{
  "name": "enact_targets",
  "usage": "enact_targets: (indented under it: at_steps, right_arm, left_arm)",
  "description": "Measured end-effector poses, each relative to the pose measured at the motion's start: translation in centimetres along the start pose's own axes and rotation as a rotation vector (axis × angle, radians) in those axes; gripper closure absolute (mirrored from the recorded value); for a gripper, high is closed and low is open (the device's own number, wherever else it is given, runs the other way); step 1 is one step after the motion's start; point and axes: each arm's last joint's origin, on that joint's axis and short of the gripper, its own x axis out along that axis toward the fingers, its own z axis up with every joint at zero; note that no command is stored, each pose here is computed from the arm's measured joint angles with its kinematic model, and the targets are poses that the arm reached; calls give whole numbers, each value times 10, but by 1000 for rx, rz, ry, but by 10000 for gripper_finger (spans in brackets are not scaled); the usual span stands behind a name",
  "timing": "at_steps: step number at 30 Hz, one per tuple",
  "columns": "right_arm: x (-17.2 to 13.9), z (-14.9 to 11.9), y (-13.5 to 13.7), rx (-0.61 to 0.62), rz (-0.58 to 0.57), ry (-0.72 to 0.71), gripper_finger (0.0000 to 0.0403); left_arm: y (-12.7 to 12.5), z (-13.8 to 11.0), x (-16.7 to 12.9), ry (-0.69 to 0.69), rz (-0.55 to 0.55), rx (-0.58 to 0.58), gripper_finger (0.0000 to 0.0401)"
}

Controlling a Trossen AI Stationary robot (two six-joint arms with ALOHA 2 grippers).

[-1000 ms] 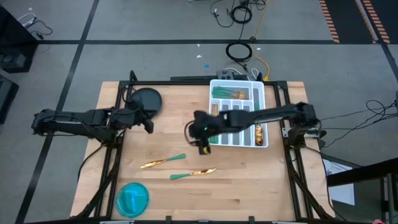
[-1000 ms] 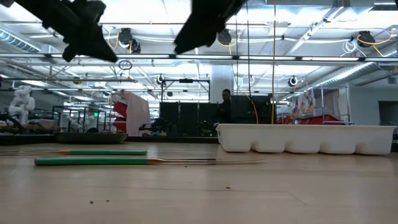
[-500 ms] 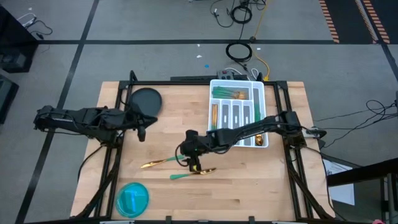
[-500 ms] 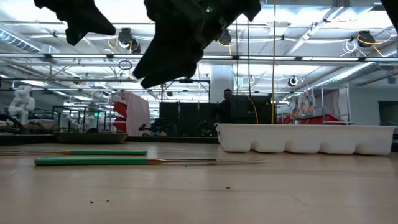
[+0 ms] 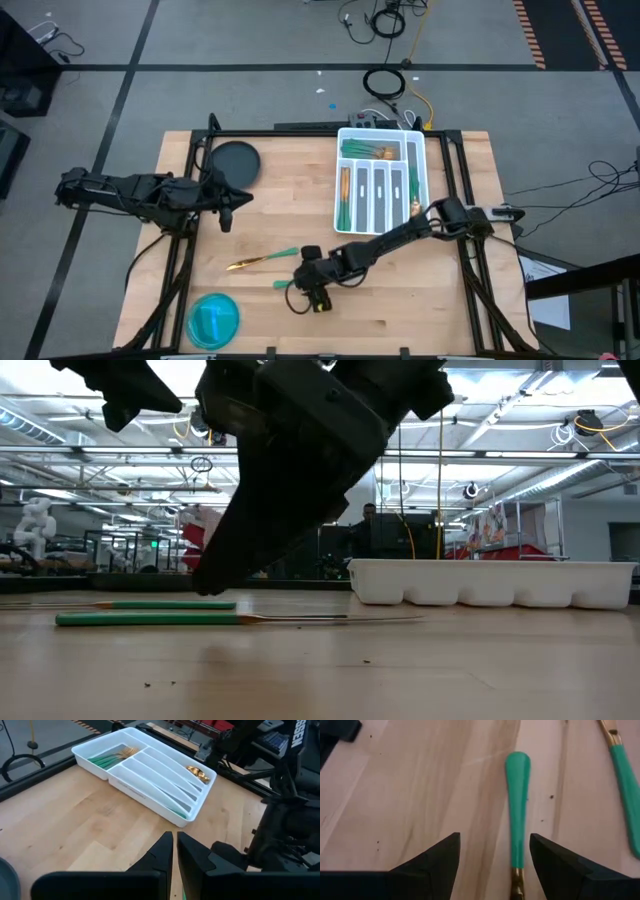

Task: Sort silverware
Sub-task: Put the green knife into the silverware tray

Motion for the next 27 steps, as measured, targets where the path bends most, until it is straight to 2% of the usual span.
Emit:
enact_targets:
  at_steps: [6,13,16,20,24,27]
  right_arm:
    - [13,-9,1,-17,-78,20,172]
    - [28,-18,-3,0,-69,43,186]
    - [31,-22,-4,32,-80,65,224]
    - [32,-26,-6,91,-132,90,300]
    - [32,-27,-8,102,-131,102,376]
    - [32,-28,-7,97,-131,103,393]
  left_arm:
    - [0,0,0,-9,9,-3,369]
    - [0,1,1,-18,26,-39,369]
    - [0,1,1,-19,28,-55,369]
    - [0,1,1,-19,28,-55,369]
    - [0,1,1,-18,28,-55,369]
    - [0,1,1,-19,29,-55,369]
